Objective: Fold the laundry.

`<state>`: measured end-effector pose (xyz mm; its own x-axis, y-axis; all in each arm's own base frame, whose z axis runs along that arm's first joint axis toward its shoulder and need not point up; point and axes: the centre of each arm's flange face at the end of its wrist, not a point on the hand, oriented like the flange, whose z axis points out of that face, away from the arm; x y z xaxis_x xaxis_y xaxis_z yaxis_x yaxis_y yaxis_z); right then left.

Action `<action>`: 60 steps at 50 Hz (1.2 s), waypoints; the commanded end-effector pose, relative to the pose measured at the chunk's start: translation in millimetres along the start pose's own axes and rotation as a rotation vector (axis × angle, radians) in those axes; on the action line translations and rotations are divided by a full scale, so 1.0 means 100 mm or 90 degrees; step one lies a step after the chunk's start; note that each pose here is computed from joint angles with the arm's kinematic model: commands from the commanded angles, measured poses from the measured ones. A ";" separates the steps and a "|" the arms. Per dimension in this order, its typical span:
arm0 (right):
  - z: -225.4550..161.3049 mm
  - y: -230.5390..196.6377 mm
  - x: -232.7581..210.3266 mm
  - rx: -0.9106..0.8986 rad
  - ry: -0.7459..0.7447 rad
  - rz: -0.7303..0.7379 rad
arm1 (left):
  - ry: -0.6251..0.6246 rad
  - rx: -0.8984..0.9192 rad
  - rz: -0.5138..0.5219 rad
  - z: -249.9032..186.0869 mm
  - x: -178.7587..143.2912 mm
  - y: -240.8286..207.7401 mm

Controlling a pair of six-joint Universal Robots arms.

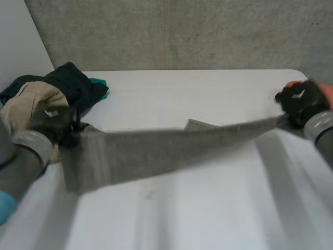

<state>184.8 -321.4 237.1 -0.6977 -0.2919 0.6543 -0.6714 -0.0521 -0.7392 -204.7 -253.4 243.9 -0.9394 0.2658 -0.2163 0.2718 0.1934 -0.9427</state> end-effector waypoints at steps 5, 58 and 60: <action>-0.58 -0.84 0.98 0.080 0.012 -0.042 | 0.014 0.132 -0.008 -0.96 -0.34 -1.18; 1.25 -0.26 0.20 0.266 0.114 0.012 | -0.032 0.351 -0.040 1.26 -0.19 -0.69; 1.27 -0.04 0.00 0.221 0.062 0.010 | -0.027 0.293 -0.020 1.31 -0.13 -0.36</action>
<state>219.5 -444.3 289.7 -0.7932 -0.0222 0.6085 -0.5014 -0.5433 -0.6734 -231.0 -396.8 327.2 -0.9726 0.1992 -0.1195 0.0231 -0.4289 -0.9030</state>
